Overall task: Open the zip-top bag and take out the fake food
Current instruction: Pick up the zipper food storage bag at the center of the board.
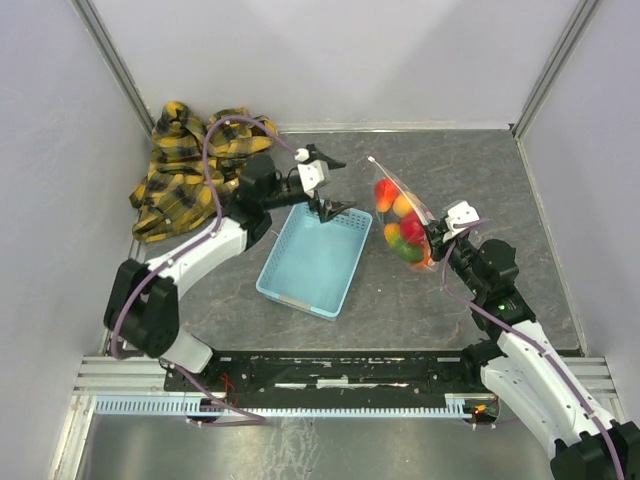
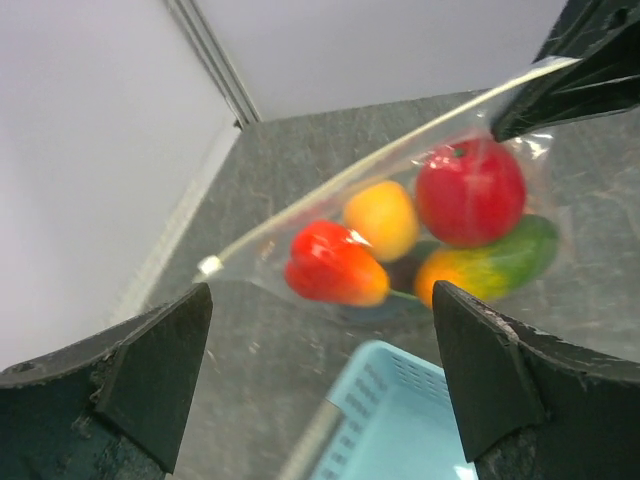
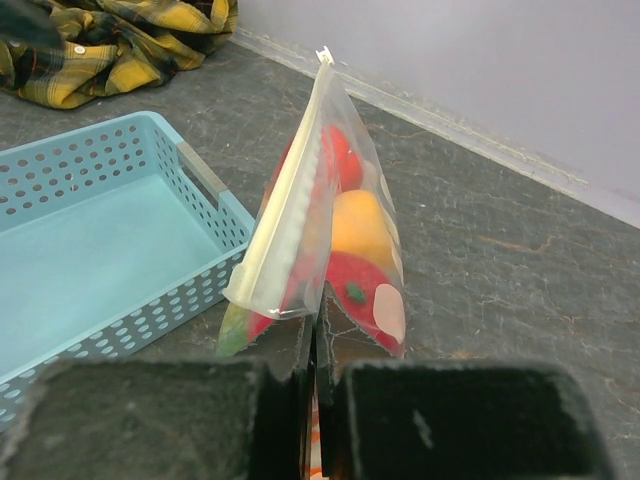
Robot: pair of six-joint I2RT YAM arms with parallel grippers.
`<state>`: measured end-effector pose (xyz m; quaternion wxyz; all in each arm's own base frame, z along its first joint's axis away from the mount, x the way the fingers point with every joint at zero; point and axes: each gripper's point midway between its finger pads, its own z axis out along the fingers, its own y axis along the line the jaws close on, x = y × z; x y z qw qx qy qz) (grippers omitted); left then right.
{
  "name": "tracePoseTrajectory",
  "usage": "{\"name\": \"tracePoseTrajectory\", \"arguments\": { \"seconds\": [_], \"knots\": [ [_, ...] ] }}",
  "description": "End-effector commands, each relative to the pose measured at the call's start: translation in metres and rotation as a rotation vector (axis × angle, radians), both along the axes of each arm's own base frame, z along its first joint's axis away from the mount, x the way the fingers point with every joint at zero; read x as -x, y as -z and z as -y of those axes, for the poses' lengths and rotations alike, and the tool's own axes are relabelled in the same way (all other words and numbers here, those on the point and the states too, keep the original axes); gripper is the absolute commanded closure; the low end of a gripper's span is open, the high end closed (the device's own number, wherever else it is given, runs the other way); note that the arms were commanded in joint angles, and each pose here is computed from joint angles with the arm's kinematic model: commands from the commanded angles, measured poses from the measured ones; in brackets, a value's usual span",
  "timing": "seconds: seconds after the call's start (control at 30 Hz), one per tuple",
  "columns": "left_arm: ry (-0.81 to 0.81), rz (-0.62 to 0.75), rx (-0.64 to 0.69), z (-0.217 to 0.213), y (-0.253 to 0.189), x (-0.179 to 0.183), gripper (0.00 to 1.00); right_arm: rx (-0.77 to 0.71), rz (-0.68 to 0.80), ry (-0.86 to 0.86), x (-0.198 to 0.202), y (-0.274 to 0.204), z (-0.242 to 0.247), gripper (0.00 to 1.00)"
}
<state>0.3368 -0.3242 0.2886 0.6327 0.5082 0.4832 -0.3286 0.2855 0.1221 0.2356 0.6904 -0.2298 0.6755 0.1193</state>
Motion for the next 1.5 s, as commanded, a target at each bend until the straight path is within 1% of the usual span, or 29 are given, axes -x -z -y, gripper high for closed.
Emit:
{"name": "tracePoseTrajectory", "arguments": {
  "seconds": [0.0,0.03,0.13,0.2,0.37,0.5,0.53,0.63,0.83,1.0,1.03,1.1,1.13,1.23,1.27,1.33,1.47],
  "knots": [
    [0.14,0.263,-0.088,0.023,-0.022,-0.019,0.06,-0.038,0.076,0.004,0.001,-0.03,0.002,0.98],
    [0.172,0.276,-0.102,0.027,-0.022,-0.021,0.09,-0.04,0.076,0.006,0.001,-0.031,0.002,0.98],
    [0.276,0.271,-0.13,0.044,-0.004,-0.028,0.2,-0.039,0.074,0.009,0.001,-0.03,0.003,0.98],
    [0.295,0.269,-0.13,0.053,0.003,-0.035,0.25,-0.039,0.074,0.014,0.0,-0.03,0.004,0.98],
    [0.297,0.28,-0.134,0.076,0.013,-0.052,0.26,-0.043,0.069,0.019,-0.001,-0.029,0.006,0.98],
    [0.284,0.294,-0.127,0.089,0.011,-0.066,0.28,-0.045,0.065,0.018,-0.001,-0.027,0.006,0.98],
    [0.28,0.297,-0.124,0.092,0.011,-0.069,0.3,-0.044,0.061,0.019,-0.001,-0.025,0.006,0.98],
    [0.278,0.304,-0.117,0.101,0.011,-0.075,0.33,-0.045,0.059,0.02,-0.002,-0.024,0.006,0.98],
    [0.275,0.295,-0.118,0.112,0.018,-0.082,0.47,-0.049,0.055,0.018,-0.003,-0.023,0.006,0.98],
    [0.309,0.275,-0.11,0.116,0.022,-0.078,0.52,-0.05,0.058,0.022,-0.003,-0.023,0.007,0.98],
    [0.323,0.269,-0.106,0.117,0.022,-0.076,0.55,-0.05,0.058,0.026,-0.003,-0.023,0.008,0.98],
    [0.335,0.258,-0.108,0.117,0.024,-0.073,0.64,-0.05,0.06,0.029,-0.004,-0.024,0.008,0.98],
    [0.341,0.253,-0.109,0.117,0.025,-0.073,0.7,-0.052,0.059,0.032,-0.004,-0.024,0.009,0.98],
    [0.354,0.241,-0.111,0.116,0.025,-0.069,0.92,-0.053,0.056,0.043,-0.005,-0.024,0.011,0.98],
    [0.359,0.236,-0.11,0.116,0.024,-0.068,0.96,-0.054,0.053,0.049,-0.005,-0.024,0.012,0.98],
    [0.369,0.216,-0.104,0.115,0.02,-0.063,0.97,-0.058,0.045,0.087,-0.007,-0.024,0.018,0.95],
    [0.371,0.132,-0.075,0.111,0.001,-0.052,0.97,-0.078,0.038,0.155,-0.01,-0.028,0.03,0.79]
  ]
}}
